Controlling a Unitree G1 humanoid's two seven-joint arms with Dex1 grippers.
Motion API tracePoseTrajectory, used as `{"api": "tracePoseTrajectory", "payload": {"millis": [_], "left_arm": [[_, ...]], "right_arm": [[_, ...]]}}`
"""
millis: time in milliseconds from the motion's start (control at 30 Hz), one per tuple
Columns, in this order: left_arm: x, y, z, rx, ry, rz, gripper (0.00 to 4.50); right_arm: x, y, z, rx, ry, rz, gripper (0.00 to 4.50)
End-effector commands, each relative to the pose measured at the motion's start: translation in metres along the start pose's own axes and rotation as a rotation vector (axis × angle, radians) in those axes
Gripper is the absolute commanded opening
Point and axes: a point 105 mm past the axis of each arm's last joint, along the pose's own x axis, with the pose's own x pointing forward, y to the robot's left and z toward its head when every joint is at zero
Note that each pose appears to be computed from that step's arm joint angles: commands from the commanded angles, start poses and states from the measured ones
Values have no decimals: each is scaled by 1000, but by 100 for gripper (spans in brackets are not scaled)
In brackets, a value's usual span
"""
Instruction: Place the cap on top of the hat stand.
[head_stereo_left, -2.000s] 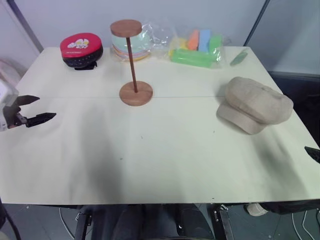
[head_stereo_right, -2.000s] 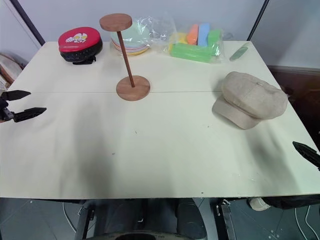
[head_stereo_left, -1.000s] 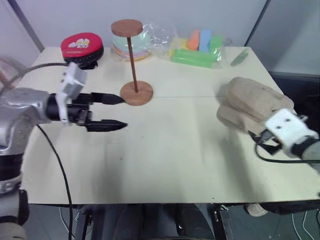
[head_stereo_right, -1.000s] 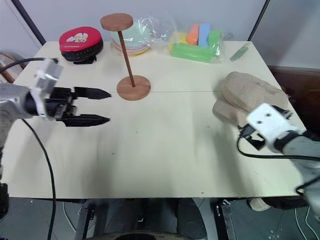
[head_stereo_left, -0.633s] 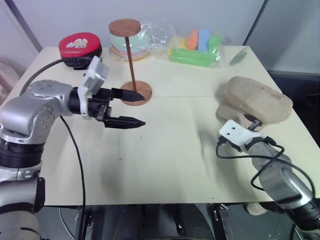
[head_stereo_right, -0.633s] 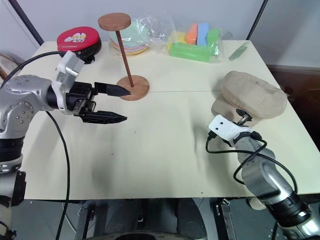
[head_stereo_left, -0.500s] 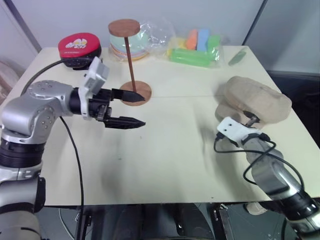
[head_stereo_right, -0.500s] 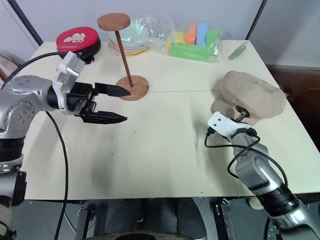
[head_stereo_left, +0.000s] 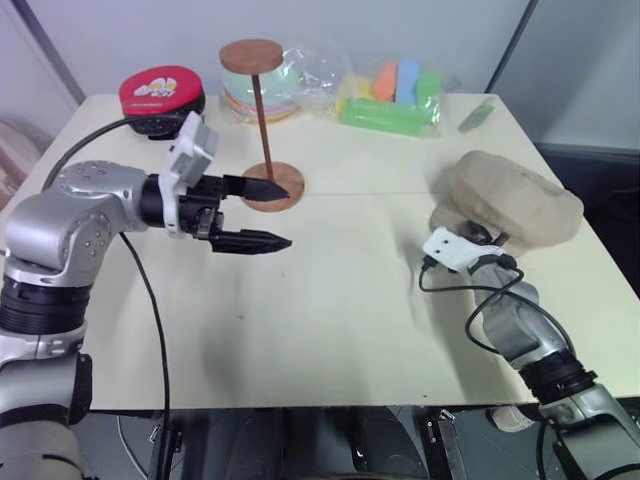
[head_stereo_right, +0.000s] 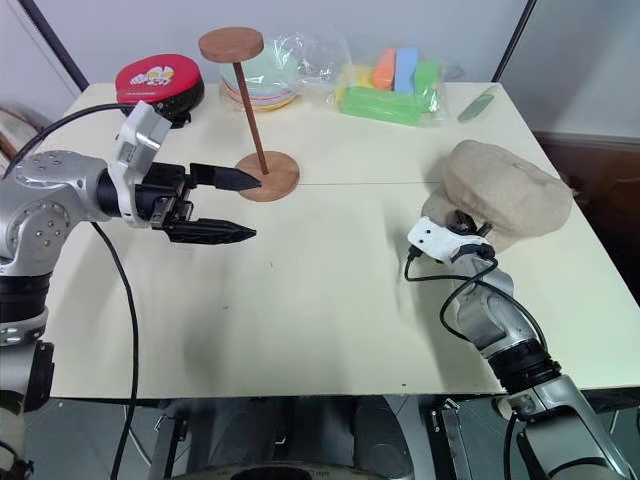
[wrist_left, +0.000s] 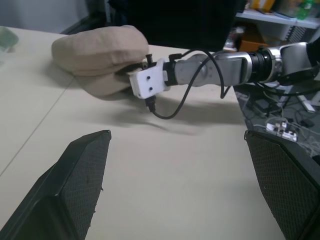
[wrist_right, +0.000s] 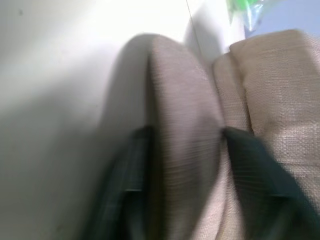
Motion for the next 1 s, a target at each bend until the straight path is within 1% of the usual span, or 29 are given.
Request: {"api": "tracePoseTrajectory", "payload": {"millis": [33,133,200,300,400,433,500,533,567,633,700,767,867,1000], "left_arm": [[-8,-2,16,59,-17,35,450],[-11,-1,18,57,-28,71,450],[-21,2,25,56,-71,151,450],[-39,5,39,56,-172,301,450],[-65,3,52,49,-279,470,450],[-70,1,54,46,-297,505,450],[-89,-2,56,48,-328,612,450],[-100,-3,57,50,-340,672,450],[-108,-5,57,49,-347,712,450],[-126,-8,58,52,-361,800,450],[-147,-16,62,72,-368,898,450],[-157,-22,65,86,-369,944,450],[-163,-31,68,101,-361,981,450],[-162,-35,67,103,-339,996,450]], "right_arm": [[-3,3,-9,15,16,22,1],[-5,-4,-12,31,20,0,1],[-7,-33,8,15,-70,-73,1],[-16,-94,60,1,-279,-220,1],[-33,-160,133,-11,-547,-367,1],[-38,-171,149,-17,-605,-391,1],[-50,-195,193,-15,-759,-438,1],[-57,-204,218,-22,-842,-454,1],[-63,-209,234,-30,-898,-464,1],[-73,-214,268,-15,-1014,-459,1],[-82,-207,307,-17,-1136,-419,1],[-86,-196,327,-22,-1201,-378,1],[-79,-162,348,-41,-1241,-252,1],[-82,-125,354,-92,-1303,-180,1]]}}
